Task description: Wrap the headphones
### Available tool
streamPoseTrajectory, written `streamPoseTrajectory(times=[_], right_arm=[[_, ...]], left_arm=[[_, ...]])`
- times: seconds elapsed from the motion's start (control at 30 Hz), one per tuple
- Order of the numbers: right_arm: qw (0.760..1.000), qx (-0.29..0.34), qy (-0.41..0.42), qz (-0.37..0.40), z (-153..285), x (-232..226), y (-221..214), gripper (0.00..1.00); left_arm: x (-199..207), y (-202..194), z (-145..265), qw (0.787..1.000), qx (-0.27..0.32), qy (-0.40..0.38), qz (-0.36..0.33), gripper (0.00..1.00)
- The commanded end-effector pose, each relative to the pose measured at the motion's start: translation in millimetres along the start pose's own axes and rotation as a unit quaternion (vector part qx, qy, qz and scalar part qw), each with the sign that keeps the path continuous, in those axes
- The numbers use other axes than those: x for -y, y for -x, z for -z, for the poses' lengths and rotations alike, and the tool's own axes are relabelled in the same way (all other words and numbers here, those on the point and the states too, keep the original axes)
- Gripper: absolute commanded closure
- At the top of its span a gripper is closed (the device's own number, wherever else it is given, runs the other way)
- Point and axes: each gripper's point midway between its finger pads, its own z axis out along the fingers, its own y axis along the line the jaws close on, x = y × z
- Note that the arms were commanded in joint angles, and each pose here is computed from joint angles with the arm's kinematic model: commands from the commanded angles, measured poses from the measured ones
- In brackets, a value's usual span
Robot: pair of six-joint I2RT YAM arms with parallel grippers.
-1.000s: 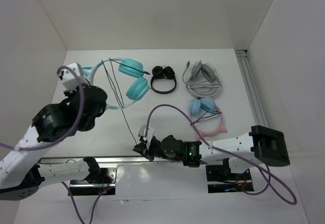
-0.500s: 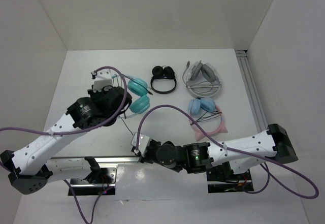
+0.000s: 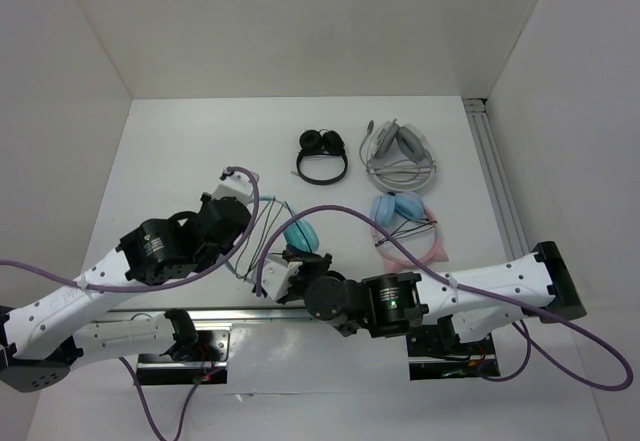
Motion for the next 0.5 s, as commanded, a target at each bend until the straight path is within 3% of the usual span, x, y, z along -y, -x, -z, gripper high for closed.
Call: streamPoseTrajectory(times=[0.0, 0.2, 0.37, 0.47], right_arm=[[0.997, -0.016, -0.059, 0.053, 4, 26, 2, 1.0], [0.986, -0.043, -0.098, 0.125, 0, 48, -7, 1.0], [0.98, -0.052, -0.104, 0.163, 2, 67, -22, 1.0], [0.982, -0.035, -0.117, 0.147, 5, 85, -19, 1.0]], left_arm=[[25, 13, 7, 0.997, 0.019, -0.08, -0.001, 1.0], [46, 1, 13, 0.991, -0.059, -0.121, -0.028, 1.0], [48, 2, 31, 0.984, -0.047, -0.17, -0.025, 1.0], [52, 1, 47, 0.975, -0.037, -0.217, -0.023, 1.0]])
